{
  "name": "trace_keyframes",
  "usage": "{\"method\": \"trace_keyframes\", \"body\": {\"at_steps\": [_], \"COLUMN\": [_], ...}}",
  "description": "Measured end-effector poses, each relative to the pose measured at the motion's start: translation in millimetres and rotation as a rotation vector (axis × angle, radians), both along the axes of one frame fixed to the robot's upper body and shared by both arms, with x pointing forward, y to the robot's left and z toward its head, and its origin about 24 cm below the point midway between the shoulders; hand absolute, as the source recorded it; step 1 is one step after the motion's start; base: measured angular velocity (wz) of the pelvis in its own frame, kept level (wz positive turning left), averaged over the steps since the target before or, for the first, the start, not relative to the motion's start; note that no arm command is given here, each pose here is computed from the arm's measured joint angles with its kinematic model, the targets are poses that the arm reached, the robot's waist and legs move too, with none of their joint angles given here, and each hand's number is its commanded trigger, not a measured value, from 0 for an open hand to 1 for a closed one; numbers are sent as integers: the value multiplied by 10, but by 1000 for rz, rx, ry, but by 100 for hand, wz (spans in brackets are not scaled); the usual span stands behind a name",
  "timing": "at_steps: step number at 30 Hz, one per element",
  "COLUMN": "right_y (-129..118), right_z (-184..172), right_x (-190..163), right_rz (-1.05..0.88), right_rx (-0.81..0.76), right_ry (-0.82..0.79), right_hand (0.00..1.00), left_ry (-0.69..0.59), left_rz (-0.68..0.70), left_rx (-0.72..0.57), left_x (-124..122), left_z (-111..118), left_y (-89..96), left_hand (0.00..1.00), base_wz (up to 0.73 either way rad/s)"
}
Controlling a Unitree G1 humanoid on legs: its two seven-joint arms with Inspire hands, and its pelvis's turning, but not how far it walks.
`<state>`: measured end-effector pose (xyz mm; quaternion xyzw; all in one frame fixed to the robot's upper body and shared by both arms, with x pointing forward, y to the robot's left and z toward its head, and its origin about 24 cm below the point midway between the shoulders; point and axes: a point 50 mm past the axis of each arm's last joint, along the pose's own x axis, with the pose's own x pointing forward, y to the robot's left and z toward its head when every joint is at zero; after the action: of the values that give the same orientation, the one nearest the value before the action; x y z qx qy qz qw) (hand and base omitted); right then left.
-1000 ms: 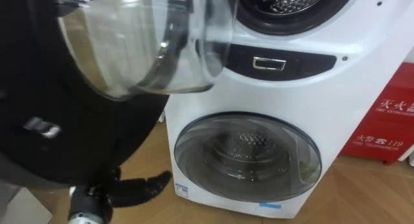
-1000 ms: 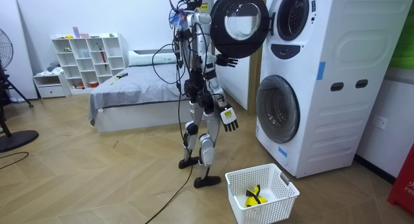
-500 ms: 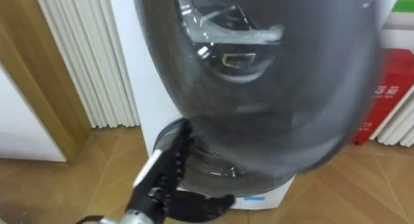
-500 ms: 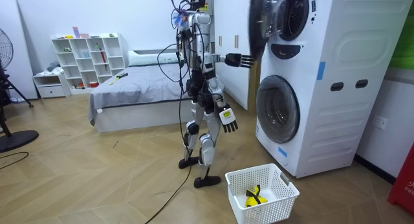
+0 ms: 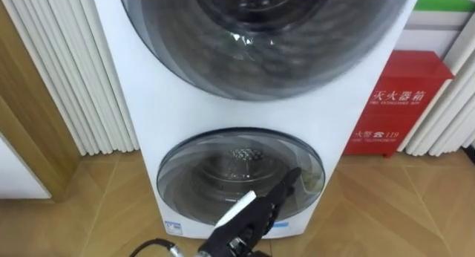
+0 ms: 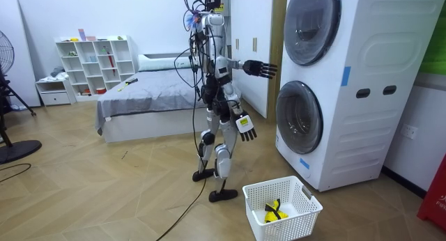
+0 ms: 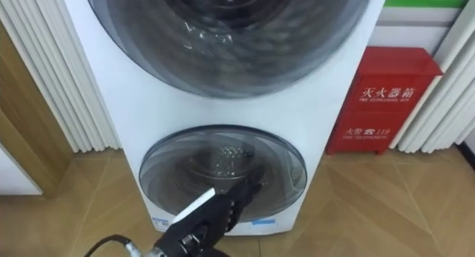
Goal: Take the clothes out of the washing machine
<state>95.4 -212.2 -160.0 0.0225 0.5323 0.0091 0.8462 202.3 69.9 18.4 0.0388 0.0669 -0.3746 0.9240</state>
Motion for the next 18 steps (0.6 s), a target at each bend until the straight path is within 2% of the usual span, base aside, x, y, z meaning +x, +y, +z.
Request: {"method": "trace_keyframes", "body": {"at_steps": [7, 11, 16, 18], "right_y": [-7, -8, -23, -45], "right_z": [-12, -14, -19, -26], "right_x": [-61, -70, -98, -136], "right_rz": [5, -3, -9, -32], "right_rx": [-6, -4, -7, -2], "right_ry": [15, 16, 31, 47], "right_hand": [0, 0, 0, 0], "left_ry": [173, 236, 394, 533], "left_rz": [56, 97, 208, 343], "left_rx": [93, 133, 248, 332], "left_x": [-41, -70, -235, -441], "left_z": [-442, -607, -1031, -1334], "left_y": [170, 288, 560, 849], "left_hand": [0, 0, 0, 0], "base_wz": [-5, -4, -10, -4]}}
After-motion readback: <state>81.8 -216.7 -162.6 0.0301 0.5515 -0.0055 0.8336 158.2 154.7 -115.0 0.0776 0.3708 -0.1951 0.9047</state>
